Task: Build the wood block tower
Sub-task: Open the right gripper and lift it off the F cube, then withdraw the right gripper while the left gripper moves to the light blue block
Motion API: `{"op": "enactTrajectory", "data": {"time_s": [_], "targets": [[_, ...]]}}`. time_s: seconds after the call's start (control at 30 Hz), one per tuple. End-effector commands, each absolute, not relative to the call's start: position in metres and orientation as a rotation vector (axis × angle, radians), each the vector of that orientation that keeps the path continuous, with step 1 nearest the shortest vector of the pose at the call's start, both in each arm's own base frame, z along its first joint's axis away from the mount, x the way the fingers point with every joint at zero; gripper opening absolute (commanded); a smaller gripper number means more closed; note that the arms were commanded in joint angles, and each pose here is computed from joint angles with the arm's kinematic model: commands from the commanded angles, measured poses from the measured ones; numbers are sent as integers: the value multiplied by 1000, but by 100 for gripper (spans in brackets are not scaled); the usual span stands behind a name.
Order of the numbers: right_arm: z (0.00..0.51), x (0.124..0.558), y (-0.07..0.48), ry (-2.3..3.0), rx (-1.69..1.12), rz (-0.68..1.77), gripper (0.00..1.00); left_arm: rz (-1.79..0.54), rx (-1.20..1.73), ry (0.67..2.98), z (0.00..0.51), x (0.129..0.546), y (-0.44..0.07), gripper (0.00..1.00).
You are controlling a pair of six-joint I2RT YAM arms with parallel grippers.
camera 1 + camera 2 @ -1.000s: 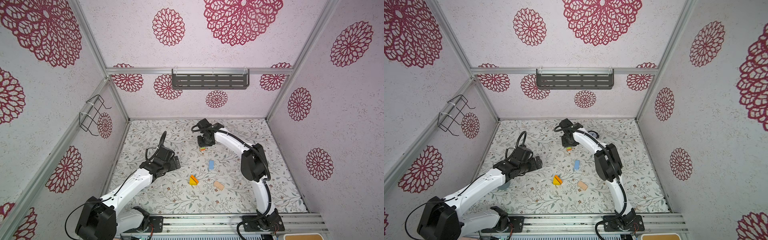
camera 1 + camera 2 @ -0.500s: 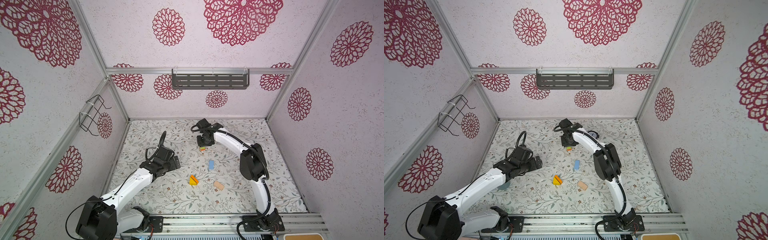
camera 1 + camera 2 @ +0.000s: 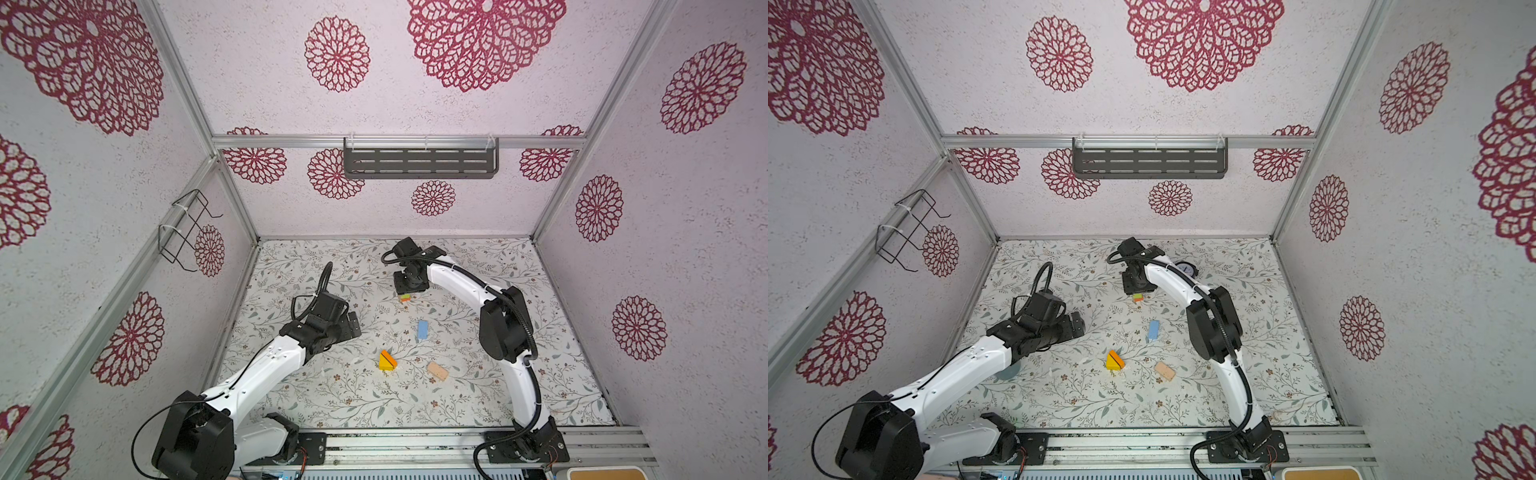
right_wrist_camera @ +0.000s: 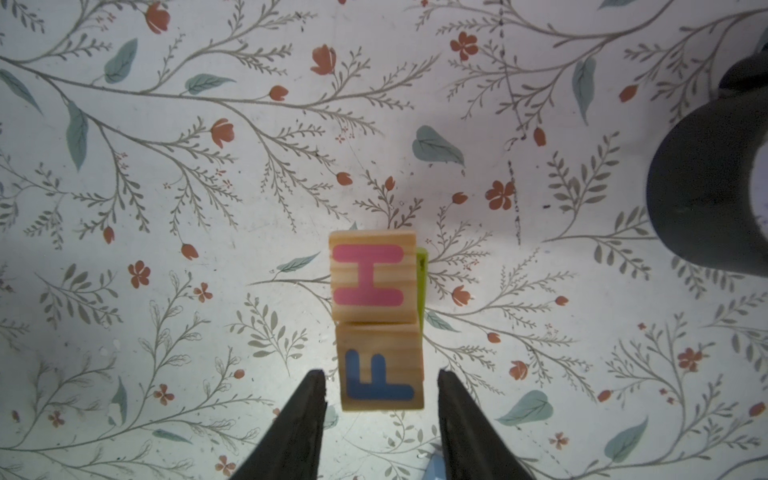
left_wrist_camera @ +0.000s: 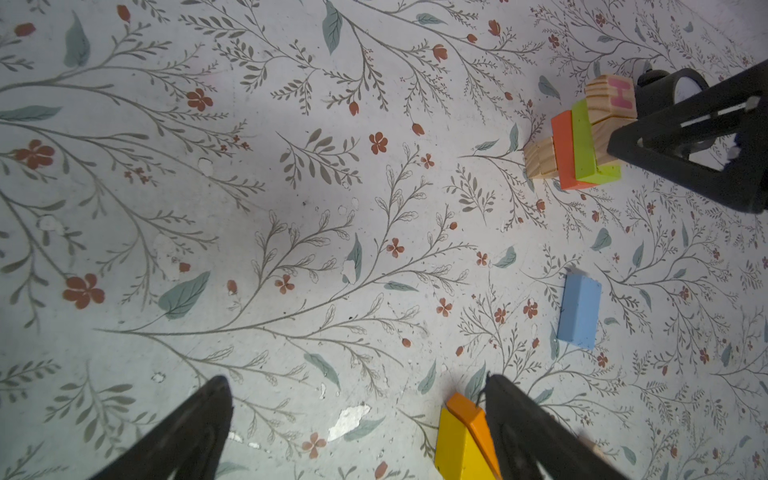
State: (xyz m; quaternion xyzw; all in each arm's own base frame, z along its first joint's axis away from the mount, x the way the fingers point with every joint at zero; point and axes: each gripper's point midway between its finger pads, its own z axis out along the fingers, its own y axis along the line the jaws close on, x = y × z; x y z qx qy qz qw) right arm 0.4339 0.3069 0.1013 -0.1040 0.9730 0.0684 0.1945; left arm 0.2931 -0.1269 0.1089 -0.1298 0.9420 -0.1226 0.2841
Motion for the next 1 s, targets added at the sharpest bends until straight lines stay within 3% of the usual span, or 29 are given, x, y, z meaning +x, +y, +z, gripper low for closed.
{"op": "enactTrajectory", "data": {"time_s": [0.0, 0.37, 0.7, 0.83, 0.97], "targets": [[119, 439, 304, 2696, -280, 186, 50, -333, -343, 2510, 109, 295, -126, 97], [152, 426, 298, 2643, -288, 229, 51, -381, -339, 2504, 118, 293, -131, 97], [174, 376, 256, 2597, -283, 244, 49, -327, -199, 2558, 126, 285, -159, 99], [160, 353, 234, 2609, -264, 244, 48, -300, -134, 2608, 115, 276, -180, 90], [146, 333, 214, 2622, -232, 264, 48, -262, -82, 2639, 104, 268, -198, 71]]}}
